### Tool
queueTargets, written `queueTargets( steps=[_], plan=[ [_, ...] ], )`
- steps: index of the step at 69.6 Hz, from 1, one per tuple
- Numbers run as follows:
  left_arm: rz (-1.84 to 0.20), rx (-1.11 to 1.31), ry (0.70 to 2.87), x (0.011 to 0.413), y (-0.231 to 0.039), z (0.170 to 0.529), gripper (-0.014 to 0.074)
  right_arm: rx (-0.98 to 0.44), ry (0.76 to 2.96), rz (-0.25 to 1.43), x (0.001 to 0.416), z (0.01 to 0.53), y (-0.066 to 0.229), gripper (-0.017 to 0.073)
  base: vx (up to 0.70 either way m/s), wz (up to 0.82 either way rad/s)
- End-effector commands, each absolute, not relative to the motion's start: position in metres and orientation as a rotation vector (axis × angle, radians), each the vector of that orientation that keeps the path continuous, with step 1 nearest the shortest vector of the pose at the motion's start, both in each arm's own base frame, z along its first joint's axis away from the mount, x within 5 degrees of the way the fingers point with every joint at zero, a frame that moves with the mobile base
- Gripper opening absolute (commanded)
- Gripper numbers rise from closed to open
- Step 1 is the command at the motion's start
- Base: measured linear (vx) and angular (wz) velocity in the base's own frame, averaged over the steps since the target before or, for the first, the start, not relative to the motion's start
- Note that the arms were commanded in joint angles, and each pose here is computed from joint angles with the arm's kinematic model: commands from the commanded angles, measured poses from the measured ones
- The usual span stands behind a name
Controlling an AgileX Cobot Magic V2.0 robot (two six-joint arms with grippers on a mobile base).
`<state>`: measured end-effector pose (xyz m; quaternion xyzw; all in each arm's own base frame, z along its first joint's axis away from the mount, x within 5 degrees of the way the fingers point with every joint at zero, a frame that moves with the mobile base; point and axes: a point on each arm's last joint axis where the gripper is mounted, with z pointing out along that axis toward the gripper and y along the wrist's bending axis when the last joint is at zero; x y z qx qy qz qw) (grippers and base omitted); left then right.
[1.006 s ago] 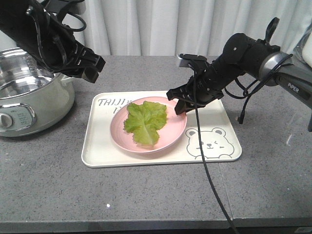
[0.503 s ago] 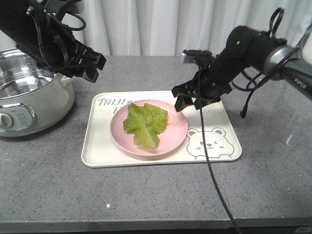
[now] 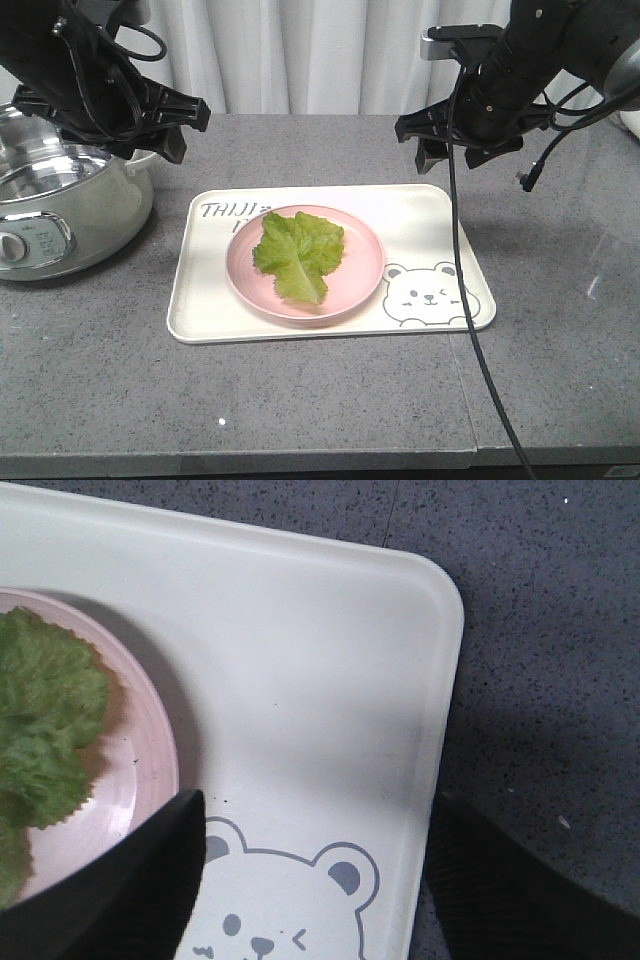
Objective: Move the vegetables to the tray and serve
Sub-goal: 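Release the plate and raise both grippers above the tray, then lower both grippers onto the opposite short edges of the tray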
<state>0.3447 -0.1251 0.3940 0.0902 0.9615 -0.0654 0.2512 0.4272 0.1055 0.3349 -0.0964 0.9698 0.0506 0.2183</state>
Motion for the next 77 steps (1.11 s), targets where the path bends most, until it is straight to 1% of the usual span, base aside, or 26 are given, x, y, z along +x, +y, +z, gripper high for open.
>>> queueTargets(
  steps=[1, 8, 19, 26, 32, 48, 77],
  plan=[
    [-0.206, 0.203, 2.574, 0.338, -0.124, 0.408, 0.0397, -0.249, 2.645, 0.124, 0.412, 0.365, 0.098, 0.0463, 0.0, 0.0],
    [-0.186, 0.203, 2.598, 0.342, -0.125, 0.399, 0.0397, -0.219, 2.694, 0.103, 0.413, 0.351, 0.09, 0.0463, 0.0, 0.0],
    [-0.148, 0.207, 2.638, 0.344, -0.124, 0.386, 0.0397, -0.142, 2.796, 0.124, 0.413, 0.325, 0.071, 0.0463, 0.0, 0.0],
    [-0.129, 0.211, 2.667, 0.344, -0.123, 0.377, 0.0397, -0.137, 2.855, 0.129, 0.411, 0.308, 0.063, 0.0463, 0.0, 0.0],
    [-0.12, 0.213, 2.693, 0.343, -0.123, 0.37, 0.0397, -0.146, 2.885, 0.104, 0.409, 0.3, 0.061, 0.0463, 0.0, 0.0],
    [-0.105, 0.203, 2.748, 0.341, -0.123, 0.353, 0.0397, -0.146, 2.896, 0.128, 0.409, 0.296, 0.063, 0.0463, 0.0, 0.0],
    [-0.094, 0.202, 2.783, 0.345, -0.124, 0.334, 0.0397, -0.132, 2.906, 0.122, 0.41, 0.292, 0.063, 0.0463, 0.0, 0.0]
  ],
)
